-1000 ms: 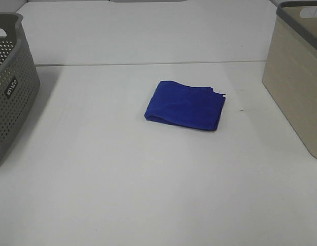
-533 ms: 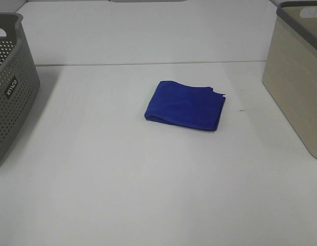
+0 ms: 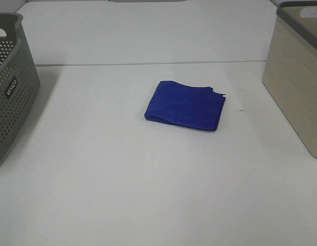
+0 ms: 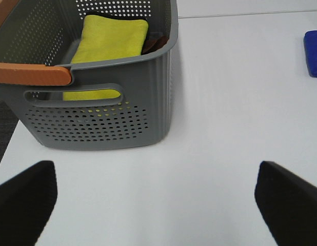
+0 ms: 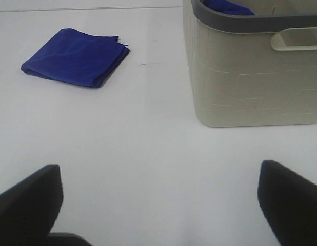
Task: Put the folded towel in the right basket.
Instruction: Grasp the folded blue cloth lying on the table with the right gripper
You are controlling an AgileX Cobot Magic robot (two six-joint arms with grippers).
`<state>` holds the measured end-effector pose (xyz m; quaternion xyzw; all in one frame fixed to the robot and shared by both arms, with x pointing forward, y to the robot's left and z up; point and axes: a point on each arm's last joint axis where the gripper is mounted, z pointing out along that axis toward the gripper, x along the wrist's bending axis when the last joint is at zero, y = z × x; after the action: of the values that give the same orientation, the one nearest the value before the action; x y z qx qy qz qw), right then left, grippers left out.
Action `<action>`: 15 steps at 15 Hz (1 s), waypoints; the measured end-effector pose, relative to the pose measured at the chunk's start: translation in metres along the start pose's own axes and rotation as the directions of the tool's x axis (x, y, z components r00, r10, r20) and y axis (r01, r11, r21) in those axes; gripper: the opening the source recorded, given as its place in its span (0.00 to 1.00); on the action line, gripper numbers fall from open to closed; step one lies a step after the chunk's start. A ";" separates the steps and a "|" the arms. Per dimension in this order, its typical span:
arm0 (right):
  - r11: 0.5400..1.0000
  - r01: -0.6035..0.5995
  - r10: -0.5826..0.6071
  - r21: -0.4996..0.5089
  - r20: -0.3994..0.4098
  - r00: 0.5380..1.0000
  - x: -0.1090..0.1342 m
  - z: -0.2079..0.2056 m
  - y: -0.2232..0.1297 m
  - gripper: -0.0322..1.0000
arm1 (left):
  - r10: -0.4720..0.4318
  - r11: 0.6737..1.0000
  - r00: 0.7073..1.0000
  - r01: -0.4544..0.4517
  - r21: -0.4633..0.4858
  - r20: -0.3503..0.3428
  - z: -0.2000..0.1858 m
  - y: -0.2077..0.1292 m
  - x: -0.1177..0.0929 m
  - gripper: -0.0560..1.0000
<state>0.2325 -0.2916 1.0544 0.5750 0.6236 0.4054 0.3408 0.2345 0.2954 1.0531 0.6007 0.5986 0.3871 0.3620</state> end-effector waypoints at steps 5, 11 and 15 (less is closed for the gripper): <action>1.000 -0.001 0.001 0.002 0.000 1.000 0.000 0.000 0.000 0.99 | 0.000 1.000 1.000 0.000 0.000 0.000 0.000 0.000 0.000 0.97; 0.950 -0.140 0.137 0.279 0.031 0.990 -0.001 0.024 0.076 0.99 | 0.000 1.000 1.000 0.000 0.000 0.000 0.000 0.000 0.000 0.97; 0.925 -0.175 0.171 0.337 0.043 0.984 -0.002 0.061 0.162 0.99 | 0.000 1.000 1.000 0.000 0.000 0.000 0.000 0.000 0.000 0.97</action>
<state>0.3585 -0.2853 1.1735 0.6804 0.6289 0.3167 0.2033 0.2345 0.2954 1.0531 0.6007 0.5986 0.3871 0.3620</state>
